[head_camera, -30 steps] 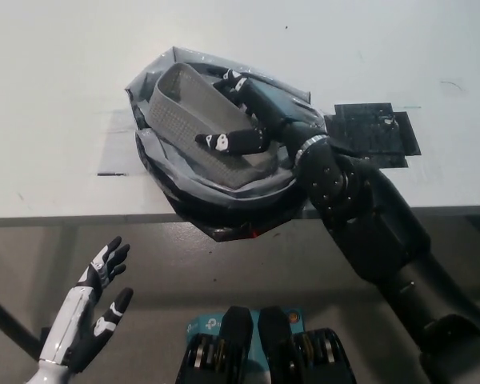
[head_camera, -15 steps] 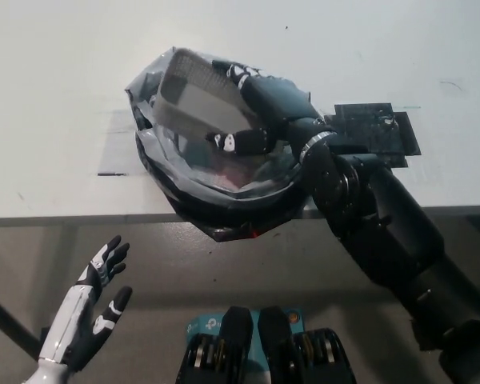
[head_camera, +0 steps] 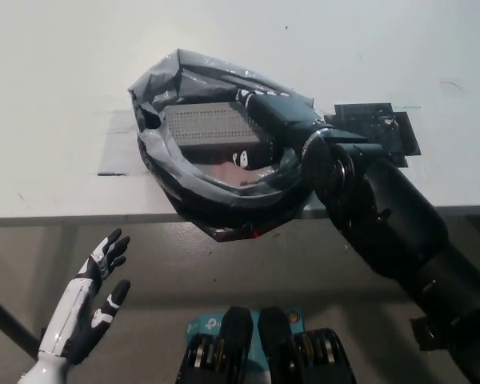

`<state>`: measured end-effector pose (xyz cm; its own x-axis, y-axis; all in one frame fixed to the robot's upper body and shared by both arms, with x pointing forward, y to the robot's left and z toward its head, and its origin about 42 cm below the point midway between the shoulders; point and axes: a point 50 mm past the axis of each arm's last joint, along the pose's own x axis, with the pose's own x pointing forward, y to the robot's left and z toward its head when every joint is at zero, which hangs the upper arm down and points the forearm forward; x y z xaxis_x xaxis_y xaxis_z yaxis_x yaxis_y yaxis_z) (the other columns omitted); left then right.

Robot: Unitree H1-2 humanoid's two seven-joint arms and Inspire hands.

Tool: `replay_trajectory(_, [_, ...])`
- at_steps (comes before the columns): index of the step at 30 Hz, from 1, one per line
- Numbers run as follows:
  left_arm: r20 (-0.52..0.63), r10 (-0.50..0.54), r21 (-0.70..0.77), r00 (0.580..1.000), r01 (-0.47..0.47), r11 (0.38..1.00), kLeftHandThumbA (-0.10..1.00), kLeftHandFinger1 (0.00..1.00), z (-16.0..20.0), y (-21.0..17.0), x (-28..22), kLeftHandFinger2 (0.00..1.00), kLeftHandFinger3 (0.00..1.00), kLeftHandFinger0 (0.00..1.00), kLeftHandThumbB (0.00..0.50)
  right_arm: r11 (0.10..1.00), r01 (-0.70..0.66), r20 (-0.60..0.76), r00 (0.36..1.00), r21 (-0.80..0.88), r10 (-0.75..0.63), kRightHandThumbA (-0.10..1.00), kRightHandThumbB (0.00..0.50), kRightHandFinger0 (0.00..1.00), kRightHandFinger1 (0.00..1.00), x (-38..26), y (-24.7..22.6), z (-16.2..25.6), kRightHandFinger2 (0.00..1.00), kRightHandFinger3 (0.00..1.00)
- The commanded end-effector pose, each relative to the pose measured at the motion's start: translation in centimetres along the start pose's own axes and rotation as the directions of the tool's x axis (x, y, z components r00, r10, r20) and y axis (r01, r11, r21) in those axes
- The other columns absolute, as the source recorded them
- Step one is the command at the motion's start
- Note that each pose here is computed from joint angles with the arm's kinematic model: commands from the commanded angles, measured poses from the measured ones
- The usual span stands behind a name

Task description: Use the right hand to pick up a small rectangular container and put it into a plastic bag and lift the bag

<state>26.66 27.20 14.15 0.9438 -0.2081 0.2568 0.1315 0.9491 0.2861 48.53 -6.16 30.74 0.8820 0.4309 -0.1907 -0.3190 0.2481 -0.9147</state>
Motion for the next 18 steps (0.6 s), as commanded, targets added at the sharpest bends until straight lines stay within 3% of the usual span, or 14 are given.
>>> replay_trajectory(1, [0.04, -0.024, 0.024, 0.999, 0.023, 0.999, 0.84, 1.0, 1.0, 0.5, 0.5, 1.0, 1.0, 1.0, 0.249, 0.999, 0.038, 0.015, 0.999, -0.026, -0.038, 0.82, 0.461, 1.0, 1.0, -0.3, -4.1, 1.5, 1.0, 1.0])
replay_trajectory(6, [0.044, -0.027, 0.027, 0.999, 0.026, 0.999, 0.84, 1.0, 1.0, 0.5, 0.5, 1.0, 1.0, 1.0, 0.238, 0.993, 0.112, 0.037, 0.993, -0.035, -0.111, 1.0, 0.451, 1.0, 1.0, -1.3, -6.1, 1.6, 1.0, 1.0])
replay_trajectory(13, [0.041, -0.03, 0.024, 0.999, 0.029, 0.999, 0.83, 1.0, 1.1, 0.5, 0.5, 1.0, 1.0, 1.0, 0.236, 0.951, 0.306, 0.096, 0.946, 0.048, -0.309, 1.0, 0.411, 1.0, 1.0, -4.2, -10.9, 1.7, 1.0, 1.0])
replay_trajectory(18, [0.039, -0.028, 0.025, 0.999, 0.027, 0.999, 0.82, 1.0, 1.0, 0.5, 0.7, 1.0, 1.0, 1.0, 0.238, 0.884, 0.442, 0.202, 0.861, 0.152, -0.466, 1.0, 0.404, 1.0, 1.0, -8.4, -14.9, 2.4, 1.0, 1.0])
